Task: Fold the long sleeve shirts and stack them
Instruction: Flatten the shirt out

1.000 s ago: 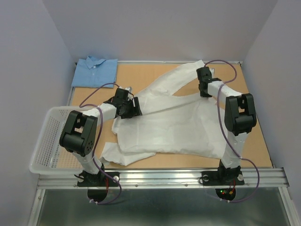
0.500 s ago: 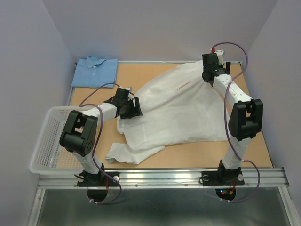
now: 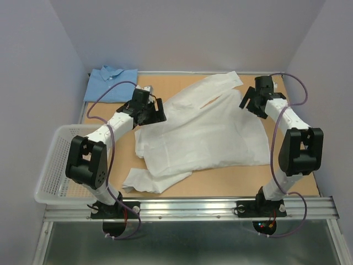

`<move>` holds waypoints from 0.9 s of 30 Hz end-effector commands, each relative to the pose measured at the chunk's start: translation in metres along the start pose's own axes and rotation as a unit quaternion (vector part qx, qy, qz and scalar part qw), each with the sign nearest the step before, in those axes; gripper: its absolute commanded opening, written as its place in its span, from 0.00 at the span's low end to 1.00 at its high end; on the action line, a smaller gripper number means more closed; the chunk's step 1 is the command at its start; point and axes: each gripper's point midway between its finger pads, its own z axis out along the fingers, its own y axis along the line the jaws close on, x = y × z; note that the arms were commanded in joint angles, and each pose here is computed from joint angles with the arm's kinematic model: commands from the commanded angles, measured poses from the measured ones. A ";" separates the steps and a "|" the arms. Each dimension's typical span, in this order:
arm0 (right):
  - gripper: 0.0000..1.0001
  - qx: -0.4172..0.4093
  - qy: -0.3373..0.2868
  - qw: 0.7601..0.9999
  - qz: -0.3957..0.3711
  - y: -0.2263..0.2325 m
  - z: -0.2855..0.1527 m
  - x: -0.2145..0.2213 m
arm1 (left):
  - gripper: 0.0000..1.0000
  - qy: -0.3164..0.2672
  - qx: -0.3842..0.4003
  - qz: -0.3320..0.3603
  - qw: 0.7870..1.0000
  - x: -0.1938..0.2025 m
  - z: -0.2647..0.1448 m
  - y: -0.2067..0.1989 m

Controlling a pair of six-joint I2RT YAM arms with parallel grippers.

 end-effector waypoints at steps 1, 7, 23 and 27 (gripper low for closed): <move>0.86 -0.085 0.075 0.992 0.059 0.026 0.001 0.054 | 0.86 -0.078 0.012 0.012 0.997 -0.060 -0.007 -0.018; 0.85 -0.082 0.120 0.983 0.112 0.008 0.009 0.107 | 0.85 -0.060 0.020 -0.007 0.998 -0.080 0.047 -0.021; 0.87 0.051 0.174 0.957 0.225 -0.102 -0.017 0.196 | 0.85 -0.018 -0.031 -0.101 0.994 -0.071 0.121 0.043; 0.88 0.073 0.179 0.950 0.244 -0.120 -0.027 0.199 | 0.85 -0.026 -0.049 -0.128 0.990 -0.078 0.116 0.063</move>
